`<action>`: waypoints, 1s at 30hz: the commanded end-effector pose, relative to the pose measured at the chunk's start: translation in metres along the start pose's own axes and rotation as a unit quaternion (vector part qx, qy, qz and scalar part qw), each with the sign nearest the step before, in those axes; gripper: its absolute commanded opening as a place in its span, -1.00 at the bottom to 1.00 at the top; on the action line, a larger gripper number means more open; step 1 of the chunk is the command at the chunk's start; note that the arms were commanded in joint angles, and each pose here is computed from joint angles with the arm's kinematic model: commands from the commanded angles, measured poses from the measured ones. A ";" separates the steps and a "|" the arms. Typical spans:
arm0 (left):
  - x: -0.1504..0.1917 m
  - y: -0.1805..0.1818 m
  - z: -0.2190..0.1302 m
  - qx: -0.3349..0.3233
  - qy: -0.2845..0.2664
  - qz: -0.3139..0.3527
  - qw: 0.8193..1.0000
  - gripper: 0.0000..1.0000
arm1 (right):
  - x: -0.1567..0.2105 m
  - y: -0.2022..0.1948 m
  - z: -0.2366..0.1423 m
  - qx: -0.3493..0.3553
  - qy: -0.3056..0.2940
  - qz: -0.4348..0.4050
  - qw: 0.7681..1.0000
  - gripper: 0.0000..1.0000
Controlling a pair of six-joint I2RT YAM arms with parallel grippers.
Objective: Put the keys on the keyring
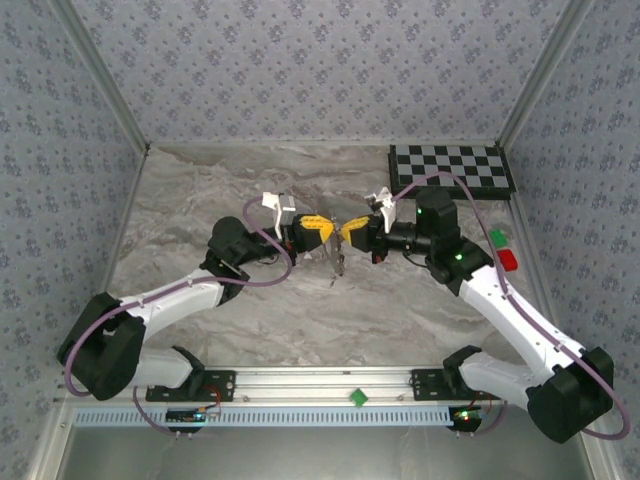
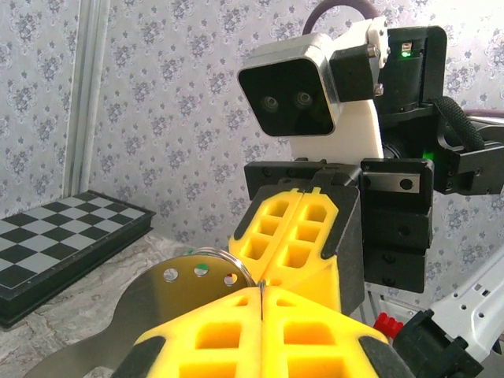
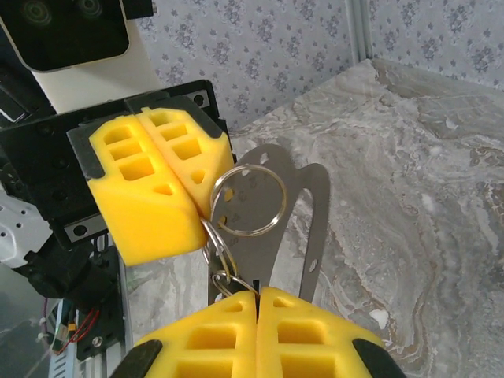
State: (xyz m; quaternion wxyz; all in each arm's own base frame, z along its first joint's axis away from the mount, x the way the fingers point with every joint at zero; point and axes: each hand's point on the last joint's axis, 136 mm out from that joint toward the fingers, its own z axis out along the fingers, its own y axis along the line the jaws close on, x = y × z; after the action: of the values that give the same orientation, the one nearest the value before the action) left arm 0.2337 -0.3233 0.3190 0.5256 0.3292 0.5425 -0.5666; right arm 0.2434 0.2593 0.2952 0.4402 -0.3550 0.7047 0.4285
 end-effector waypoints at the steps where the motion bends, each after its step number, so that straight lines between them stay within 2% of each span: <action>1: -0.027 -0.013 -0.002 0.013 -0.046 0.029 0.998 -1.00 | 0.006 0.017 0.003 -0.041 0.020 -0.006 0.999 -1.00; 6: -0.029 -0.015 -0.001 0.017 -0.050 0.028 0.998 -1.00 | 0.017 0.020 0.009 -0.051 0.046 -0.004 0.998 -1.00; 11: -0.025 -0.016 0.000 0.023 -0.046 0.026 0.998 -1.00 | 0.015 0.019 0.011 -0.046 0.045 -0.008 0.998 -1.00; 16: -0.021 -0.012 0.001 0.017 -0.044 0.021 0.999 -1.00 | 0.010 0.015 0.009 -0.026 0.037 -0.011 0.999 -0.66; 19: -0.023 -0.010 0.000 0.012 -0.051 0.017 0.998 -1.00 | 0.007 0.010 0.001 -0.011 0.013 -0.007 1.000 -0.58; 23: -0.028 -0.007 -0.001 0.004 -0.070 0.006 0.998 -1.00 | -0.005 0.004 -0.011 0.005 -0.053 -0.008 0.999 -0.43; 26: -0.033 -0.004 -0.001 -0.002 -0.087 -0.005 0.996 -1.00 | -0.019 0.007 -0.018 0.000 -0.107 -0.021 0.994 -0.35; 30: -0.038 -0.002 0.000 -0.002 -0.101 -0.017 0.995 -1.00 | -0.031 0.010 -0.017 -0.015 -0.135 -0.025 0.990 -0.32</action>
State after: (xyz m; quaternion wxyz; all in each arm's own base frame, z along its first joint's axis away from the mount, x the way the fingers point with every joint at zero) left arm 0.2447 -0.3202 0.3255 0.5406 0.2749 0.5371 -0.5863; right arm 0.2380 0.2500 0.3008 0.4957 -0.3265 0.6663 0.4514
